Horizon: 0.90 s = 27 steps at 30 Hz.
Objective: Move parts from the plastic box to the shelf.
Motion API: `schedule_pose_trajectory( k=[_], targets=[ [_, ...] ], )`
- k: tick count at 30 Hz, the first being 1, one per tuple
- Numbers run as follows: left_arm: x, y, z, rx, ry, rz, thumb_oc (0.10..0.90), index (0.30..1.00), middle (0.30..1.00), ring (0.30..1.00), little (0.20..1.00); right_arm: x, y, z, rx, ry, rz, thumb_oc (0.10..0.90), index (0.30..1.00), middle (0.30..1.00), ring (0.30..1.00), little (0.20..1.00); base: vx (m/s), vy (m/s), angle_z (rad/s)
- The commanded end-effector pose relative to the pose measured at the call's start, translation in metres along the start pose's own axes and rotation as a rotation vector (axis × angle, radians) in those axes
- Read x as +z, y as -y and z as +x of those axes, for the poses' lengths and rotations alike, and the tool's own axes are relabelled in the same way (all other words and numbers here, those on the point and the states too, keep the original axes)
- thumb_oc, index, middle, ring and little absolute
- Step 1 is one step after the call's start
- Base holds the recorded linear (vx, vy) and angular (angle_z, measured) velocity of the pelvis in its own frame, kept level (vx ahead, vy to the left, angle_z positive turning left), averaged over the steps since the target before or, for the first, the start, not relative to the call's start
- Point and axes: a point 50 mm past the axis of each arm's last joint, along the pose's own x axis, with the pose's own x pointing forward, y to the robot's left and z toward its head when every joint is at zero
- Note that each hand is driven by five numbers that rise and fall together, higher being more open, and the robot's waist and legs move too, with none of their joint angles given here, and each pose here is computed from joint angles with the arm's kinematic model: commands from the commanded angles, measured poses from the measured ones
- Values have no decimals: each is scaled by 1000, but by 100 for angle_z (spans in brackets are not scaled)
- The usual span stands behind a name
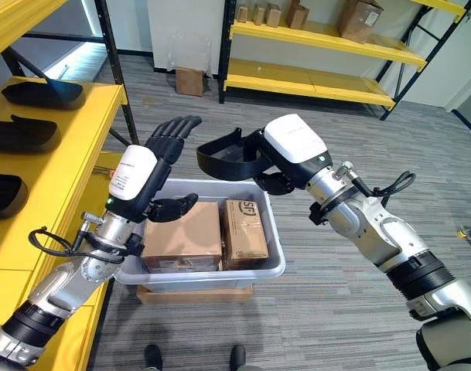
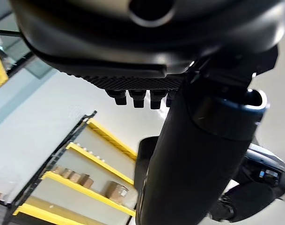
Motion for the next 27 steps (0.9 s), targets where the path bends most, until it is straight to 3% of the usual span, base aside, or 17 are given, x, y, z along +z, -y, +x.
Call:
schedule_pose_trajectory(
  k=[1,20,27],
  targets=[
    [20,-14,36,142,166,14,900,1000,1000,1000,1000,11,66,35,-316,87,-31,400,300,300,300,300,0,0,0],
    [37,-2,53,89,282,71,900,1000,1000,1000,1000,24,60,51,-292,142,-43,400,300,300,300,300,0,0,0],
    [23,10,53,47,220,120,900,1000,1000,1000,1000,26,59,54,-294,142,-52,400,300,300,300,300,0,0,0]
  ],
)
